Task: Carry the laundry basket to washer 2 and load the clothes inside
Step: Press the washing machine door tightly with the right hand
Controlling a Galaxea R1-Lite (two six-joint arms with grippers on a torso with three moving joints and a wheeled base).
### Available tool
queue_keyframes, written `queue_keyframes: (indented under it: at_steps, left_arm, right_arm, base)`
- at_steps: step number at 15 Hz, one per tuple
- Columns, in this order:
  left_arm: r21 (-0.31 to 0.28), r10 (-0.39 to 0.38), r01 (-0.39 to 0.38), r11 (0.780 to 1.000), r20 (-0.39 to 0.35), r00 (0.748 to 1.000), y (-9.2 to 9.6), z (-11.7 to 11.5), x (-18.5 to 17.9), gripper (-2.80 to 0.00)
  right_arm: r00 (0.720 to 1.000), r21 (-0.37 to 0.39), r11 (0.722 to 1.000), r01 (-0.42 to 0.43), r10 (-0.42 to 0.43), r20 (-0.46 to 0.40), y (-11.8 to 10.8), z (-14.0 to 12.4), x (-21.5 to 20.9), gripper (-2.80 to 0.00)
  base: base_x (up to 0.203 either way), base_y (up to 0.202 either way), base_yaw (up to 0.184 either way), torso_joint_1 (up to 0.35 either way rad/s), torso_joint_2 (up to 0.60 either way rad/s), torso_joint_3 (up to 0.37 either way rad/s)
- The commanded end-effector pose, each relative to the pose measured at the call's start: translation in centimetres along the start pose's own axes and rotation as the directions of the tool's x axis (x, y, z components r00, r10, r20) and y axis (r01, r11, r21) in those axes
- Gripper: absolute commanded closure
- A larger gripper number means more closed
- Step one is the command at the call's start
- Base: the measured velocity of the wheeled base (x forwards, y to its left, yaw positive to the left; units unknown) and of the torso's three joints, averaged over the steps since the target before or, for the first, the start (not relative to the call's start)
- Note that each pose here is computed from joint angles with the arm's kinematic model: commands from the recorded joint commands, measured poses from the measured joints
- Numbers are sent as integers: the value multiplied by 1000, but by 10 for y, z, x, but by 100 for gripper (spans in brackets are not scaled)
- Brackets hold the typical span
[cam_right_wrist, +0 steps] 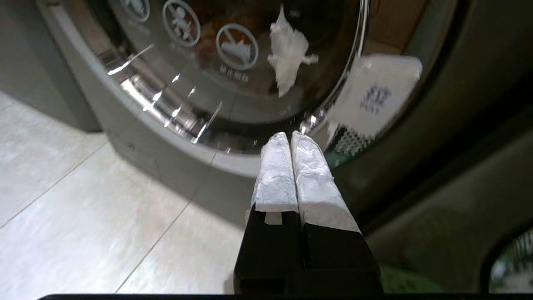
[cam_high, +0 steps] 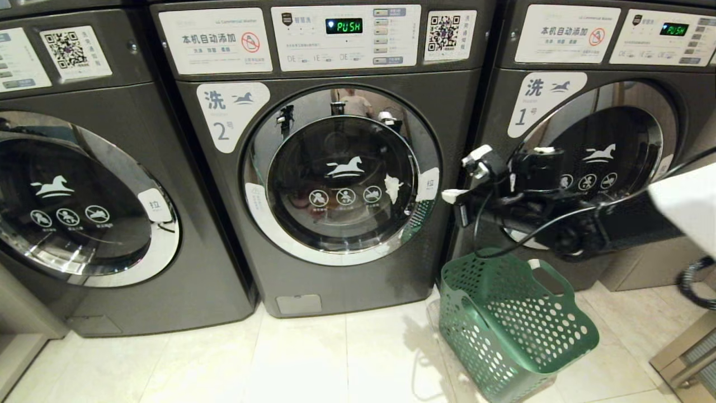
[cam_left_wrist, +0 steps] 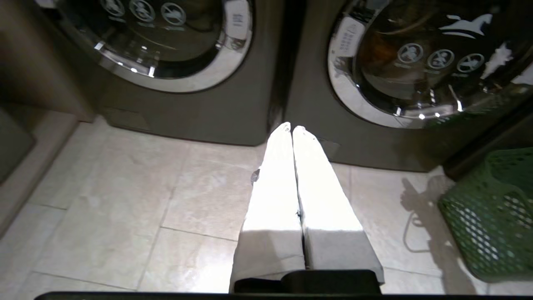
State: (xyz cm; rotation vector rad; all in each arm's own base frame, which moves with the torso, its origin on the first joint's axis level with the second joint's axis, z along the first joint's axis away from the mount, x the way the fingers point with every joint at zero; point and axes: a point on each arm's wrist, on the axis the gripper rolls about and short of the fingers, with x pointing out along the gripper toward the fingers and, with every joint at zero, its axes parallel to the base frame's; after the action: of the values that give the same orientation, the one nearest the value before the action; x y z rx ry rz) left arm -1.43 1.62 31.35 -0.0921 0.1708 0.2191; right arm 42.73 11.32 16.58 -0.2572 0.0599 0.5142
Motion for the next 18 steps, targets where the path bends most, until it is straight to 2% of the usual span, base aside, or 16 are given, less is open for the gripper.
queue_keyframes:
  at_steps: [1, 2, 4, 6, 8, 10, 12, 14, 16, 18]
  left_arm:
    - [-12, 36, -35, 999, 76, 996, 16, -12, -26, 0]
    - [-7, 78, -78, 997, 91, 993, 18, -17, -33, 0]
    - [-2, 119, -120, 993, 89, 989, 19, -31, -37, 0]
    - [5, 142, -143, 990, 79, 987, 19, -43, -38, 0]
    - [-1, 195, -195, 981, 74, 978, 17, -50, -41, 0]
    - [-2, 216, -216, 976, 62, 975, 15, -63, -43, 0]
    - [41, 133, -136, 990, 61, 989, 17, -93, -48, 0]
    - [147, -5, -8, 989, 89, 996, 17, -136, -51, 0]
    - [279, -143, 121, 953, 63, 988, 14, -177, -39, 0]
    - [335, -185, 180, 925, -19, 983, 11, -199, -22, 0]
  right_arm:
    - [1000, -8, 1000, -2, 2, 2, 1, -58, 52, 0]
    - [997, -39, 999, 33, -30, 72, -7, -54, 62, 0]
    - [983, -72, 991, 113, -101, 150, -20, -49, 74, 0]
    - [973, -98, 979, 181, -164, 163, -33, -54, 78, 0]
    - [968, -108, 972, 207, -187, 168, -41, -57, 79, 0]
    - [957, -110, 966, 234, -209, 203, -47, -54, 84, 0]
    - [938, -107, 953, 282, -251, 240, -53, -53, 92, 0]
    - [931, -104, 950, 295, -261, 254, -55, -45, 90, 0]
    - [927, -103, 945, 310, -276, 256, -62, -41, 85, 0]
    - [924, -101, 942, 321, -288, 251, -69, -43, 82, 0]
  base:
    - [0, 0, 0, 0, 0, 0]
    - [0, 0, 0, 0, 0, 0]
    - [0, 0, 0, 0, 0, 0]
    - [0, 0, 0, 0, 0, 0]
    - [0, 0, 0, 0, 0, 0]
    - [0, 0, 0, 0, 0, 0]
    - [0, 0, 0, 0, 0, 0]
    - [0, 0, 0, 0, 0, 0]
    - [0, 0, 0, 0, 0, 0]
    - [0, 0, 0, 0, 0, 0]
